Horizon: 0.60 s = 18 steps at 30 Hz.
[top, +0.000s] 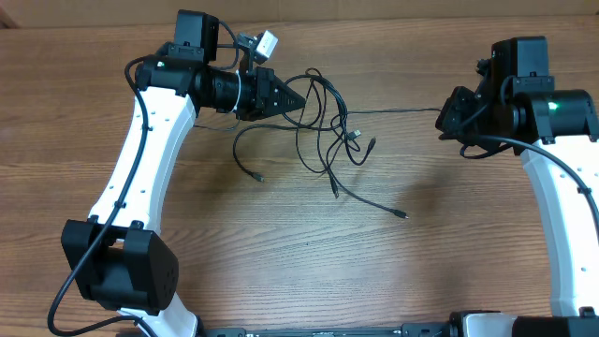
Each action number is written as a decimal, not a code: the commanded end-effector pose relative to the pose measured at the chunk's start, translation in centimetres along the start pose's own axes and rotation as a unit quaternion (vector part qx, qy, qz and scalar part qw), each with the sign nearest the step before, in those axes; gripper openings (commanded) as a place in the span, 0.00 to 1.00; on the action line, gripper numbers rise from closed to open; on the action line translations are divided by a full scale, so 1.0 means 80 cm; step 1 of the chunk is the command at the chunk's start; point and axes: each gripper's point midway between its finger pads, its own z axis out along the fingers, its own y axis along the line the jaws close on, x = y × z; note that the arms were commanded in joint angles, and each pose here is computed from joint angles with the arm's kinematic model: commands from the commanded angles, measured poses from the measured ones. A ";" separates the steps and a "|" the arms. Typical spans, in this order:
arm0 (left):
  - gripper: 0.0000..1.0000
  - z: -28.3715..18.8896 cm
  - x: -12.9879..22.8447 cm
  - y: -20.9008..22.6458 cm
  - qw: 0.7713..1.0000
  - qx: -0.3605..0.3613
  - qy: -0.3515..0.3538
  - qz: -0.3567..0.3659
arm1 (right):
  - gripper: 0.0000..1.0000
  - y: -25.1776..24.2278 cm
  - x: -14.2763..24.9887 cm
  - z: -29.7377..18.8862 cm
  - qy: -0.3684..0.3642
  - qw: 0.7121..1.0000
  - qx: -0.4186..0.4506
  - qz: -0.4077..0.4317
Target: Untangle cables
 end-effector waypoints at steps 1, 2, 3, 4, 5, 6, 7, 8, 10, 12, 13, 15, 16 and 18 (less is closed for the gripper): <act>0.04 -0.015 -0.004 -0.016 0.999 -0.006 -0.017 0.037 | 0.04 0.031 0.006 -0.010 0.008 0.996 -0.067 -0.057; 0.04 -0.013 -0.004 -0.017 0.999 -0.005 -0.015 0.038 | 0.04 0.049 0.013 -0.012 0.019 0.991 -0.101 -0.085; 0.04 -0.011 -0.003 -0.019 0.999 -0.004 -0.013 0.040 | 0.04 0.063 0.020 -0.014 0.026 0.986 -0.125 -0.105; 0.04 -0.008 0.000 -0.021 0.999 -0.002 -0.010 0.042 | 0.05 0.079 0.029 -0.015 0.033 0.980 -0.148 -0.127; 0.04 -0.006 0.000 -0.022 0.999 -0.002 -0.008 0.043 | 0.05 0.086 0.033 -0.016 0.037 0.978 -0.157 -0.136; 0.04 -0.003 0.002 -0.025 0.999 0.000 -0.005 0.045 | 0.05 0.097 0.041 -0.015 0.041 0.974 -0.165 -0.148; 0.04 -0.001 0.003 -0.027 0.999 0.003 -0.003 0.046 | 0.05 0.102 0.044 -0.015 0.042 0.973 -0.168 -0.154; 0.04 0.001 0.004 -0.031 0.999 0.009 -0.001 0.049 | 0.05 0.111 0.051 -0.015 0.045 0.970 -0.171 -0.167; 0.04 0.004 0.004 -0.045 0.998 0.034 0.001 0.061 | 0.05 0.129 0.066 -0.011 0.048 0.964 -0.174 -0.193; 0.04 0.005 -0.001 -0.053 0.997 0.048 -0.003 0.057 | 0.06 0.137 0.072 -0.005 0.046 0.968 -0.159 -0.187; 0.04 0.005 -0.005 -0.058 0.997 0.057 -0.005 0.052 | 0.06 0.141 0.075 -0.001 0.046 0.970 -0.154 -0.185; 0.04 0.003 -0.010 -0.070 0.995 0.080 -0.008 0.054 | 0.06 0.152 0.084 0.006 0.054 0.968 -0.154 -0.190; 0.04 0.002 -0.012 -0.077 0.994 0.095 -0.008 0.059 | 0.06 0.158 0.089 0.010 0.059 0.967 -0.156 -0.193; 0.04 -0.001 -0.014 -0.089 0.991 0.120 -0.007 0.065 | 0.06 0.167 0.099 0.018 0.069 0.964 -0.158 -0.204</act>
